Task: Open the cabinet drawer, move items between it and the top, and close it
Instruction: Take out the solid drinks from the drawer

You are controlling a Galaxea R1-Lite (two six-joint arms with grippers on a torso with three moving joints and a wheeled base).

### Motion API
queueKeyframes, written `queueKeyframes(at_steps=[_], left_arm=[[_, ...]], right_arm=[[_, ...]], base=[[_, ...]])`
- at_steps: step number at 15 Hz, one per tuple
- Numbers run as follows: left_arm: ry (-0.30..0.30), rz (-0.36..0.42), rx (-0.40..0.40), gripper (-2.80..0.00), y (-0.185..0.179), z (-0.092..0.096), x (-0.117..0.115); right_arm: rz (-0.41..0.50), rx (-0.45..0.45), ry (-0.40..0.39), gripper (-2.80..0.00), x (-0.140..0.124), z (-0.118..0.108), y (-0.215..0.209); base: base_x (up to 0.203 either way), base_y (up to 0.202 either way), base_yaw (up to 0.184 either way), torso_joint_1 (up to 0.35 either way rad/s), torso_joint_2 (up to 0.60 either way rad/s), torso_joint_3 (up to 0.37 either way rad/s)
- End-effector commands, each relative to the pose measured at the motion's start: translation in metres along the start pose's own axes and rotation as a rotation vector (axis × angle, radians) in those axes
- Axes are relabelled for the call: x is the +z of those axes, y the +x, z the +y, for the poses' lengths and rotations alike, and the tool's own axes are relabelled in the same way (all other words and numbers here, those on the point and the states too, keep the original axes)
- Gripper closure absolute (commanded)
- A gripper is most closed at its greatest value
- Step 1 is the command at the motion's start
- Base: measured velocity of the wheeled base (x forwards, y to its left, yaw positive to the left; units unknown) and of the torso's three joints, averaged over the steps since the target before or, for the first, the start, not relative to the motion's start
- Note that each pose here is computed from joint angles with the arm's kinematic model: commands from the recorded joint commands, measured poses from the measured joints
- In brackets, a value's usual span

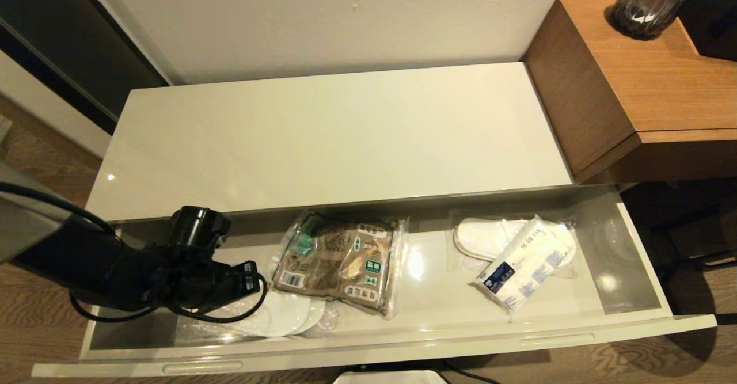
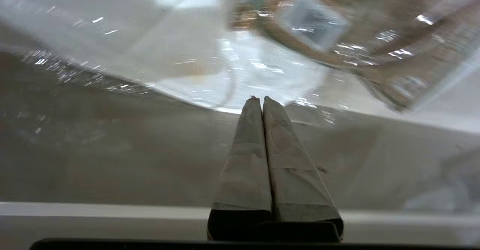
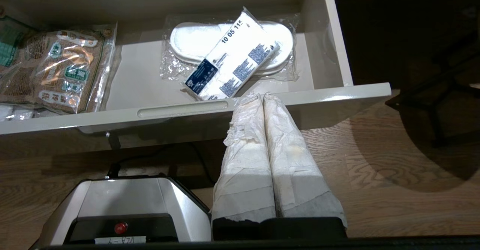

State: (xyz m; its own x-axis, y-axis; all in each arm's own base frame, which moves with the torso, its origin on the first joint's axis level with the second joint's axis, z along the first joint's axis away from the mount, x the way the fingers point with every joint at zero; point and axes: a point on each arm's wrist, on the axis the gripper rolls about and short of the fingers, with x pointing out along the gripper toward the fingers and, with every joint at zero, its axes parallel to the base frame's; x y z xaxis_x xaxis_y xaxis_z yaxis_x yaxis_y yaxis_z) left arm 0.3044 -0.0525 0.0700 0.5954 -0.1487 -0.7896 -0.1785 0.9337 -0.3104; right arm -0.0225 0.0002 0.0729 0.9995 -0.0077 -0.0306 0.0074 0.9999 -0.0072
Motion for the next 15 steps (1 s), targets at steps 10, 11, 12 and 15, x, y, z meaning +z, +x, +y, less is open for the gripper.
queueKeyframes(at_steps=[10, 11, 12, 15], left_arm=[[-0.147, 0.091, -0.083, 0.0, 0.042, 0.0, 0.011], [-0.182, 0.102, -0.099, 0.0, 0.046, 0.001, 0.013], [-0.214, 0.104, -0.102, 0.0, 0.05, 0.004, 0.016], [-0.334, 0.083, -0.115, -2.8, 0.052, 0.01, 0.033]], right_arm=[[0.003, 0.0, 0.0, 0.0, 0.0, 0.0, 0.0], [0.002, 0.0, 0.0, 0.0, 0.0, 0.0, 0.0], [0.002, 0.0, 0.0, 0.0, 0.0, 0.0, 0.0], [0.002, 0.0, 0.0, 0.0, 0.0, 0.0, 0.0]], base=[[0.0, 0.0, 0.0, 0.0, 0.0, 0.0], [0.0, 0.0, 0.0, 0.0, 0.0, 0.0], [0.0, 0.0, 0.0, 0.0, 0.0, 0.0], [0.0, 0.0, 0.0, 0.0, 0.0, 0.0]])
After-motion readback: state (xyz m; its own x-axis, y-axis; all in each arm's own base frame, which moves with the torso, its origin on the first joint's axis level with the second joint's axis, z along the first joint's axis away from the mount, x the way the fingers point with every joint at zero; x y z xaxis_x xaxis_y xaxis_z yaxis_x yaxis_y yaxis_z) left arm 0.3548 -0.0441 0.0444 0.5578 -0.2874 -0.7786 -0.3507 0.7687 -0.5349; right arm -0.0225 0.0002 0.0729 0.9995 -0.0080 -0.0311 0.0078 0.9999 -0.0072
